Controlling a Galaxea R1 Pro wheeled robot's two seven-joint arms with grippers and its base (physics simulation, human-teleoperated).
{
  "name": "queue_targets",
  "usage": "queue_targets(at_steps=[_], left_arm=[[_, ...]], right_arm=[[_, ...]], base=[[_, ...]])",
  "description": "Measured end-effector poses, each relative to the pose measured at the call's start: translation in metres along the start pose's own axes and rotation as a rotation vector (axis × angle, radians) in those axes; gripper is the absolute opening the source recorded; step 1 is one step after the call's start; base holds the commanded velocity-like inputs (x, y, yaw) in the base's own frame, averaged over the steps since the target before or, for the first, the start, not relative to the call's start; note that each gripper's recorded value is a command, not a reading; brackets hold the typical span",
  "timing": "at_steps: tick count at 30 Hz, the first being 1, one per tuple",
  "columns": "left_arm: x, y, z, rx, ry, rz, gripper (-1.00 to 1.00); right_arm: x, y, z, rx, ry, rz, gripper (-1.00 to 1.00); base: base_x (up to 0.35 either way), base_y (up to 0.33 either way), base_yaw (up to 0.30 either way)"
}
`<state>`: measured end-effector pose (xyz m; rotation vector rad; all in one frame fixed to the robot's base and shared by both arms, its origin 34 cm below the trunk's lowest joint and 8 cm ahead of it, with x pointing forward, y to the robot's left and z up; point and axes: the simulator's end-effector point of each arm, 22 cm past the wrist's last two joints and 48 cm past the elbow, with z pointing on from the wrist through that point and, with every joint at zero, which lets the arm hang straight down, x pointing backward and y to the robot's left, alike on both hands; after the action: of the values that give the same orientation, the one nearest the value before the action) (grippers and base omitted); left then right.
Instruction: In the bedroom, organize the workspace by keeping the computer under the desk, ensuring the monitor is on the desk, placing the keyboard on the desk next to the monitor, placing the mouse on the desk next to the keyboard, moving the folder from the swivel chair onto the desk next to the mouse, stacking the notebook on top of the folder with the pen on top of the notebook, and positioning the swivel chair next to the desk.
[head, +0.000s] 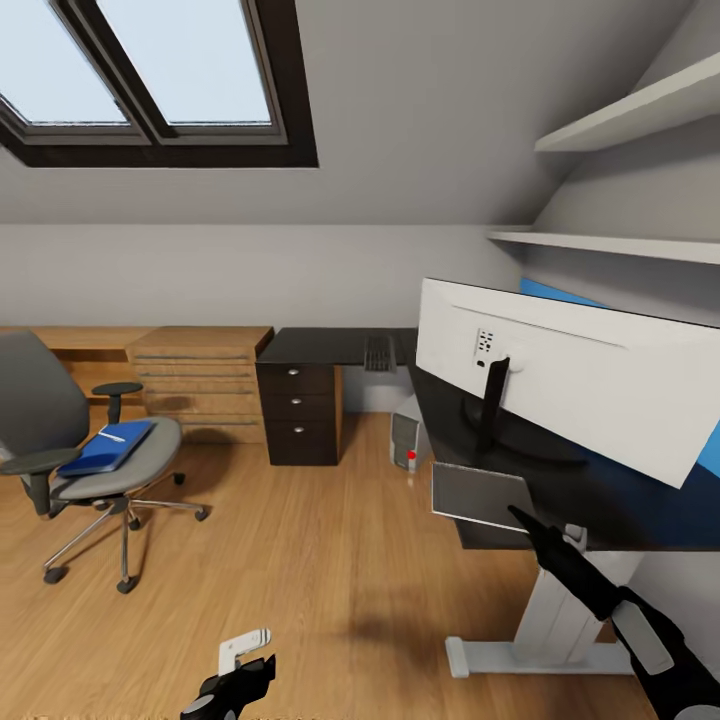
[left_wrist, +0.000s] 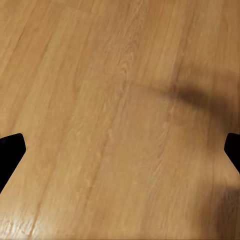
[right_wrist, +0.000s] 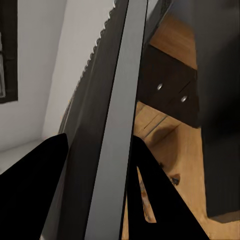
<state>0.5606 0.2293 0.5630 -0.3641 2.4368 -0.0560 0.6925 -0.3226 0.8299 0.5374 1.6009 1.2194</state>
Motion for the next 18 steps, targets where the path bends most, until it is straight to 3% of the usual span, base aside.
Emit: queue_targets(at_steps=[18], left_arm=[[0.008, 0.006, 0.004, -0.009, 0.019, 0.003, 1.0]], right_arm=[[0.016, -0.005, 0.007, -0.002, 0.009, 0.029, -1.0]], base=[[0.0, 0.0, 0.193]])
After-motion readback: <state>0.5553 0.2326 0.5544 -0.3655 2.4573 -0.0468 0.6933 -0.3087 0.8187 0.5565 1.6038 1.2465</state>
